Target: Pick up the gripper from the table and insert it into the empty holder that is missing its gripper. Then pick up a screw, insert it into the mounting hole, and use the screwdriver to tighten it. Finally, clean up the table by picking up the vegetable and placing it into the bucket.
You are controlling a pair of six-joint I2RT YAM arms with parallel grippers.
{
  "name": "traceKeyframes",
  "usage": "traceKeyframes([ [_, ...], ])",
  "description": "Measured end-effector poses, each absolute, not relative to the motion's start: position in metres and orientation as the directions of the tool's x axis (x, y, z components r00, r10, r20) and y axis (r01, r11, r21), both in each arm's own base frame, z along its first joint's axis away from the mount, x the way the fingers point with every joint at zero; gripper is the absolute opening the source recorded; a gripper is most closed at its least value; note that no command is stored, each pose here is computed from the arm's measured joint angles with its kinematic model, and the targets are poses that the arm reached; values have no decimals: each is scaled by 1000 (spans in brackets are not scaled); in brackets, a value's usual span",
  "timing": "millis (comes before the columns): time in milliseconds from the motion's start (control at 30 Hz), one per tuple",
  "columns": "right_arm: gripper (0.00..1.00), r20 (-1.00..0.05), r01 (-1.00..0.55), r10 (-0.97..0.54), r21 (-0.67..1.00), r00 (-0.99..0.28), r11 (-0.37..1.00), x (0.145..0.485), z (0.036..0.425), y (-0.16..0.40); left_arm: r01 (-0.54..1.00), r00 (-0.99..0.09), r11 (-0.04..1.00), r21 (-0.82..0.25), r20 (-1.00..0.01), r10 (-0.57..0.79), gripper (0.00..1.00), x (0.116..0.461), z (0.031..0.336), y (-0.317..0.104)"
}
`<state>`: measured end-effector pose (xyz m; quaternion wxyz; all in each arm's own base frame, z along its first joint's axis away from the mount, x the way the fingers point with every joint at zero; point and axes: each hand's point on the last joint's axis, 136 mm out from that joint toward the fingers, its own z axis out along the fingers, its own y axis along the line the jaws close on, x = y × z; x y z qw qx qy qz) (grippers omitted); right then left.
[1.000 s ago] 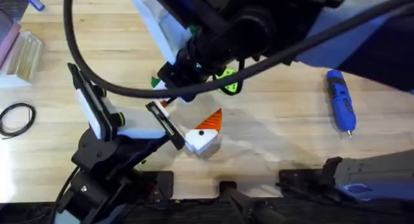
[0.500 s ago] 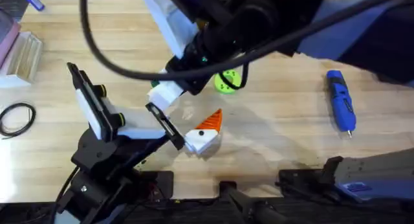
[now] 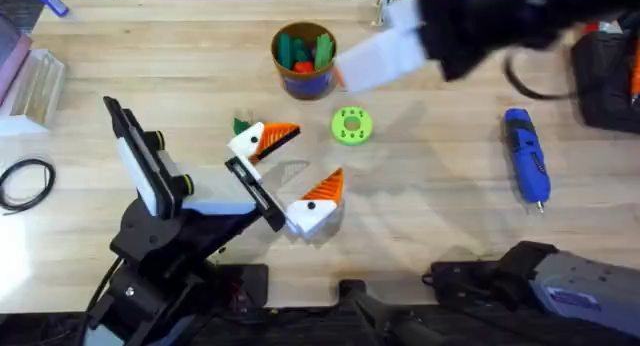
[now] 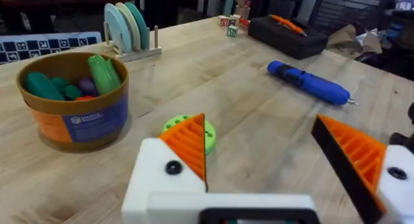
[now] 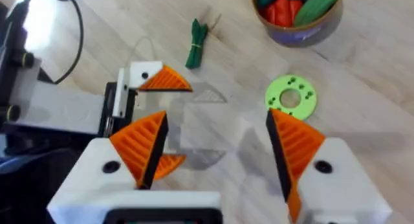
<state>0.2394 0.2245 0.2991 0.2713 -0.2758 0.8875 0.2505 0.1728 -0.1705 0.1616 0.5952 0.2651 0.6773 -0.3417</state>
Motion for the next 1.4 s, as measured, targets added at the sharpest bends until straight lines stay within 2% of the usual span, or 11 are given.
traceKeyframes([
  [200,923,-619,-615,-288,415,-731,670,207,280,204,766,-149,626,-146,-988,-47,998,173,162,-171],
  [233,924,-618,-615,-277,437,-736,657,199,275,200,766,-150,626,-146,-988,-47,957,173,162,-170],
  [333,925,-617,-611,-251,484,-746,626,176,268,190,766,-148,626,-143,-988,-45,755,173,162,-171],
  [467,925,-653,-633,-222,502,-724,589,152,271,182,767,-144,626,-139,-989,-43,367,173,162,-171],
  [567,926,-675,-648,-210,502,-708,572,143,275,179,768,-142,626,-135,-989,-40,123,173,162,-171],
  [633,926,-688,-657,-203,498,-697,566,142,278,179,768,-141,627,-135,-989,-40,17,173,162,-171],
  [733,926,-668,-621,-197,484,-717,617,145,271,172,768,-142,626,-135,-989,-40,14,173,162,-171],
  [933,928,-571,-350,-96,355,-815,867,179,231,123,768,-141,626,-135,-989,-40,12,173,162,-171],
  [1067,928,-507,-150,-5,245,-862,958,213,206,80,768,-141,627,-135,-989,-40,12,173,162,-171],
  [1267,928,-403,138,176,123,-898,983,261,162,-5,768,-141,627,-135,-989,-40,12,173,162,-171],
  [1400,929,-361,275,271,41,-892,961,266,142,-60,768,-141,627,-135,-989,-40,12,173,162,-171],
])
